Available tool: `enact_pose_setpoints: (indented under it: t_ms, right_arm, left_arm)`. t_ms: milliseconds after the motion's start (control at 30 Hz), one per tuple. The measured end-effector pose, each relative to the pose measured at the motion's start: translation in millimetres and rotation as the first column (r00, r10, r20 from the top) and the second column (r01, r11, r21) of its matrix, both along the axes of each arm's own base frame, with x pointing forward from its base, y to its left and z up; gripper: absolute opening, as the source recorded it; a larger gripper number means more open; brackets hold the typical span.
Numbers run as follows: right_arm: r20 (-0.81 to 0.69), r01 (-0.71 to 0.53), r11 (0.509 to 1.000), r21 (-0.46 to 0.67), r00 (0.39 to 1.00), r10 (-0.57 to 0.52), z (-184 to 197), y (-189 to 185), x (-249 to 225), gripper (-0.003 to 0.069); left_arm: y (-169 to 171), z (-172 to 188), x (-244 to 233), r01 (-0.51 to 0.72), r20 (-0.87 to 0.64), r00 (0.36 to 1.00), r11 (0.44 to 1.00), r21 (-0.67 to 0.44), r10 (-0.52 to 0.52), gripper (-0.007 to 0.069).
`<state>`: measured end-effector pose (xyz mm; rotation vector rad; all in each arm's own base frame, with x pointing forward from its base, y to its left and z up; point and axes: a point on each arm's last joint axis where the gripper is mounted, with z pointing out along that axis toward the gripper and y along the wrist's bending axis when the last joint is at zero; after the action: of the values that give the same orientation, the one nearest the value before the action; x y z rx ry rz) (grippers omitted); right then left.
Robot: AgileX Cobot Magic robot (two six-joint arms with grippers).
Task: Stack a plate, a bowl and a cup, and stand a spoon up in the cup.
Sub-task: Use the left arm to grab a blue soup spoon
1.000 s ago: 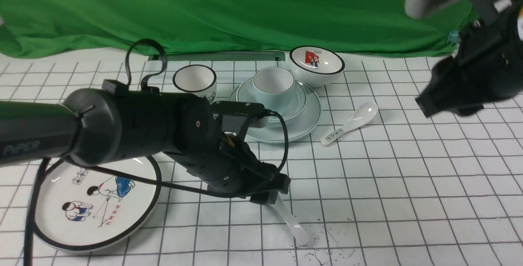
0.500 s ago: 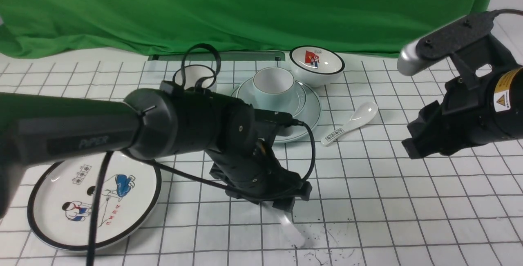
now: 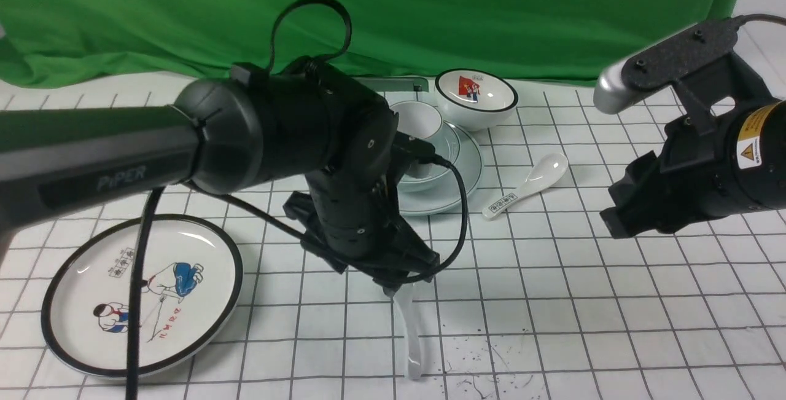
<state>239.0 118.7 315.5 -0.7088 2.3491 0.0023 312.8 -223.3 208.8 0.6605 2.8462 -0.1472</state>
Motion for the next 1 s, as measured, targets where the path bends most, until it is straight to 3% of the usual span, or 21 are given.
enact_pose_setpoints:
  t_ms: [167,400,833,1000]
  right_arm:
    - [0.0,0.001,1.0,0.001,1.0,-0.001,0,0,0,0.0238]
    - [0.003,0.001,1.0,0.002,1.0,-0.001,0,0,0,0.0238]
    - [0.003,0.001,1.0,0.002,1.0,-0.001,0,0,0,0.0238]
    - [0.003,0.001,1.0,0.002,1.0,-0.001,0,0,0,0.0238]
  left_arm:
    - [-13,-22,-22,-0.015,-0.063,0.998,0.997,-0.074,0.011,0.044]
    - [-22,-32,-27,-0.069,-0.023,0.998,0.988,-0.138,0.067,0.0437]
    - [-22,-44,-23,-0.072,-0.009,0.997,0.991,-0.109,0.072,0.0343]
    - [-19,-45,-21,-0.036,-0.02,0.999,0.999,-0.033,0.035,0.0306]
